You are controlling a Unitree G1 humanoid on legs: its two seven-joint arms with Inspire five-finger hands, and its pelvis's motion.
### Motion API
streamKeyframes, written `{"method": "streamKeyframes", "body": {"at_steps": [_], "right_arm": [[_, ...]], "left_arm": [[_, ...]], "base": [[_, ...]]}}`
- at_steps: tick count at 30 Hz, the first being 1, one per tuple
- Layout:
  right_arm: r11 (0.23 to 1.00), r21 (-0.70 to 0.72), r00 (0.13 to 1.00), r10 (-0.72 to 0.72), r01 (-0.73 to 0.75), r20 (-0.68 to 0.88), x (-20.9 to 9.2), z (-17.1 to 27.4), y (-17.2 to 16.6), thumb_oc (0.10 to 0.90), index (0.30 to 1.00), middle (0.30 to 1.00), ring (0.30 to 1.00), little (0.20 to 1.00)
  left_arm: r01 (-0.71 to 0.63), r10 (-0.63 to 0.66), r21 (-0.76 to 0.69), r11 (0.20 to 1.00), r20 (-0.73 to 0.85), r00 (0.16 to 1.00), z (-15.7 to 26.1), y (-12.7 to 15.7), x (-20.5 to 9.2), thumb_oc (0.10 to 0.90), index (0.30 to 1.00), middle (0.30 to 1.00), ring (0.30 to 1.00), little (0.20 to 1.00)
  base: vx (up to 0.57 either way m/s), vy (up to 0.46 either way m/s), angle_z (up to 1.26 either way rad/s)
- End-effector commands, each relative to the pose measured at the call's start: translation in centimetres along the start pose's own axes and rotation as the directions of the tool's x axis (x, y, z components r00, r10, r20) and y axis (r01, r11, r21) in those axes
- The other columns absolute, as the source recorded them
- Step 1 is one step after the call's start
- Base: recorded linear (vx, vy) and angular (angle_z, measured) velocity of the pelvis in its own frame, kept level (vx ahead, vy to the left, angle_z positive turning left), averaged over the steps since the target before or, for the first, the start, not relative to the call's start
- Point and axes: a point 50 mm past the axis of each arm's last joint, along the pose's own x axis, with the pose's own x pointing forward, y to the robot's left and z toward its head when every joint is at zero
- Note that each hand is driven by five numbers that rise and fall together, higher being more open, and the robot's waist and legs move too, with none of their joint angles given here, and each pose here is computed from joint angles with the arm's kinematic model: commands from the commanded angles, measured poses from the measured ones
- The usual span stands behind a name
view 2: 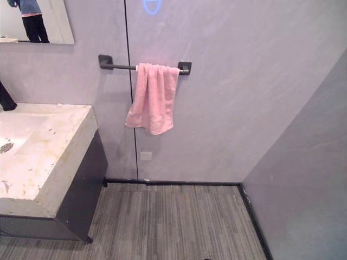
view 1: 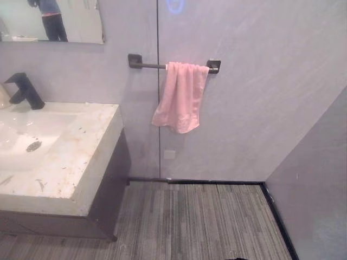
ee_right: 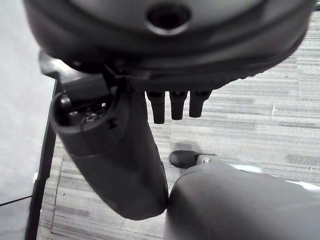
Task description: Organize the bathroom.
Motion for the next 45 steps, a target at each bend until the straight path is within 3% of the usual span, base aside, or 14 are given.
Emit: {"method": "streamKeyframes", "body": {"at_steps": [1, 6, 15, 25, 29, 33, 39, 45], "right_arm": [[1.000, -0.004, 0.992, -0.016, 0.016, -0.126, 0.0, -2.8, -0.6, 0.800, 0.900, 0.900, 0.900, 0.900], [1.000, -0.002, 0.991, -0.016, 0.016, -0.134, 0.0, -2.9, -0.5, 0.800, 0.900, 0.900, 0.900, 0.900], [1.000, -0.017, 0.992, -0.027, 0.025, -0.123, 0.0, -3.2, -0.7, 0.800, 0.900, 0.900, 0.900, 0.900], [0.999, -0.026, 0.992, -0.040, 0.037, -0.119, -0.1, -2.8, -1.2, 0.800, 0.900, 0.900, 0.900, 0.900], [0.999, -0.003, 0.995, -0.046, 0.046, -0.089, -0.1, -2.0, -1.5, 0.800, 0.900, 0.900, 0.900, 0.900], [0.998, 0.042, 0.998, -0.055, 0.057, -0.030, -0.1, -0.9, -2.2, 0.800, 0.900, 0.900, 0.900, 0.900], [0.995, 0.053, 0.997, -0.079, 0.080, -0.025, -0.3, -1.6, -3.5, 0.800, 0.900, 0.900, 0.900, 0.900], [0.995, 0.093, 0.998, -0.025, 0.030, -0.059, -0.2, -2.5, -2.9, 0.800, 0.900, 0.900, 0.900, 0.900]], "left_arm": [[0.011, -0.012, -0.003, 1.000, -0.114, 0.993, -0.7, -1.1, 0.0, 0.800, 0.900, 0.900, 0.900, 0.900], [0.025, -0.039, -0.078, 0.997, -0.177, 0.983, -1.3, -1.5, -0.1, 0.800, 0.900, 0.900, 0.900, 0.900], [0.190, -0.255, -0.250, 0.949, -0.261, 0.931, -2.8, -2.8, -0.4, 0.800, 0.900, 0.900, 0.900, 0.900], [0.157, -0.210, -0.227, 0.961, -0.235, 0.949, -2.4, -2.1, -0.3, 0.800, 0.900, 0.900, 0.900, 0.900], [0.122, -0.131, -0.102, 0.987, -0.082, 0.988, -0.1, -1.3, 0.0, 0.800, 0.900, 0.900, 0.900, 0.900], [0.174, -0.171, 0.046, 0.984, -0.049, 0.984, 1.0, -1.6, -0.2, 0.800, 0.900, 0.900, 0.900, 0.900], [0.209, -0.208, 0.043, 0.977, -0.032, 0.978, 0.9, -1.7, -0.2, 0.800, 0.900, 0.900, 0.900, 0.900], [0.152, -0.152, 0.010, 0.988, 0.011, 0.988, 0.9, -1.0, -0.1, 0.800, 0.900, 0.900, 0.900, 0.900]], "base": [[0.04, 0.016, -0.02], [0.03, 0.014, -0.01], [0.01, 0.013, -0.01], [0.03, 0.029, -0.04], [0.05, 0.054, -0.13], [0.03, 0.070, -0.22], [0.26, -0.137, -0.12], [0.32, -0.424, 0.10]]}}
